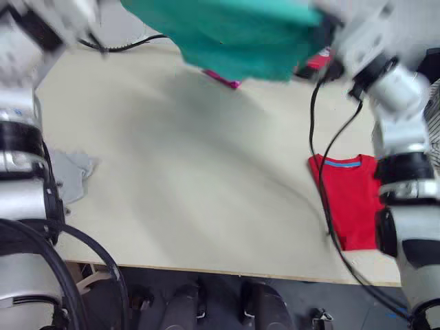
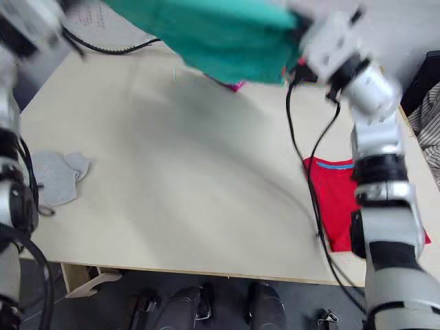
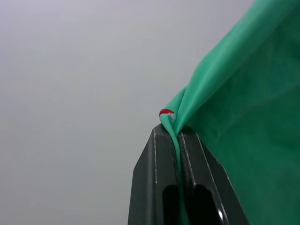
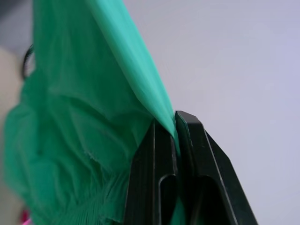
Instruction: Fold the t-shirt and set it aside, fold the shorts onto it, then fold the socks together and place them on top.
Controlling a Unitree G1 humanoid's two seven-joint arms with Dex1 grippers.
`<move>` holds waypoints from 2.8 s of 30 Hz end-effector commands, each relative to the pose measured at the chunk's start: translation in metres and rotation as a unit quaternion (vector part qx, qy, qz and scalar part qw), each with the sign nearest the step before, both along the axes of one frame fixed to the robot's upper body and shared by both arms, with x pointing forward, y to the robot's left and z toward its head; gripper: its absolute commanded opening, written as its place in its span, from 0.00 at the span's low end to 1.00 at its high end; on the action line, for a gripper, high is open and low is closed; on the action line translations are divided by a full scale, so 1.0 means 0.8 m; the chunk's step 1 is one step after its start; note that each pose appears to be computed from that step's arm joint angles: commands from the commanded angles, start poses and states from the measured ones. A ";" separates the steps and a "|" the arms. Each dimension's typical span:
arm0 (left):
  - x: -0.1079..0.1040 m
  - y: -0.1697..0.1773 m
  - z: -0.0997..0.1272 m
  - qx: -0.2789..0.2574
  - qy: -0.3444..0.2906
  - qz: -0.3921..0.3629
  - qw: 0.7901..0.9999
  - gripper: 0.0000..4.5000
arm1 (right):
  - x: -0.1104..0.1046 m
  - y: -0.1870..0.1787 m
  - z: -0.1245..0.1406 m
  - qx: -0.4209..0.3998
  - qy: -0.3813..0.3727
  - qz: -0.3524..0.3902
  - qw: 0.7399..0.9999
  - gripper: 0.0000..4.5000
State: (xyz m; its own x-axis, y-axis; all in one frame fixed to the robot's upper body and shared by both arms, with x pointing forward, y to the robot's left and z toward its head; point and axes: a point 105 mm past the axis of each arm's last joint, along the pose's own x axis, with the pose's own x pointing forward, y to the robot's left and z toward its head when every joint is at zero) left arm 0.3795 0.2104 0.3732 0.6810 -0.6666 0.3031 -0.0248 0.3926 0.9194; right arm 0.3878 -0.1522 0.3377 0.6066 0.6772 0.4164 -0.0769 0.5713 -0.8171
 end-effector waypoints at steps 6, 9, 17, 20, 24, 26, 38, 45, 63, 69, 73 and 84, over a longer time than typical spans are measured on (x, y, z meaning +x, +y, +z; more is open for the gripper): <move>-0.114 0.000 -0.212 -0.025 0.456 -0.081 0.886 0.00 | -0.062 -0.035 -0.170 -0.076 0.202 0.047 0.975 0.00; -0.156 0.003 -0.256 0.001 0.556 -0.050 0.830 0.00 | -0.083 -0.035 -0.198 -0.083 0.261 0.080 0.958 0.00; -0.242 0.021 -0.300 0.022 0.729 -0.022 0.683 0.00 | -0.151 -0.041 -0.264 -0.146 0.420 0.147 0.884 0.00; -0.264 0.025 -0.301 0.018 0.778 -0.014 0.628 0.00 | -0.176 -0.041 -0.279 -0.160 0.447 0.155 0.866 0.00; -0.269 0.016 -0.276 0.002 0.799 -0.040 0.600 0.00 | -0.197 -0.039 -0.282 -0.145 0.468 0.159 0.857 0.00; -0.256 0.017 -0.262 0.011 0.784 -0.042 0.619 0.00 | -0.200 -0.038 -0.278 -0.128 0.480 0.157 0.853 0.00; -0.087 -0.001 -0.131 -0.003 0.611 -0.099 0.785 0.00 | -0.142 -0.066 -0.203 0.083 0.558 0.117 0.818 0.00; 0.036 -0.023 -0.112 -0.021 0.490 -0.045 0.870 0.00 | -0.053 -0.078 -0.193 0.106 0.514 0.013 0.851 0.00; 0.094 -0.038 -0.142 -0.202 0.399 -0.004 0.894 0.19 | 0.016 -0.065 -0.207 0.153 0.440 -0.075 0.882 0.12; 0.092 0.013 -0.118 -0.286 0.335 0.028 0.897 0.60 | 0.007 -0.082 -0.168 0.173 0.365 -0.071 0.912 0.56; 0.067 0.015 -0.105 -0.273 0.347 -0.065 0.895 0.89 | -0.029 -0.070 -0.132 0.161 0.310 0.016 0.937 0.86; -0.073 -0.051 -0.198 -0.059 0.476 -0.224 0.848 0.95 | -0.139 0.053 -0.190 0.048 0.374 0.192 0.906 0.83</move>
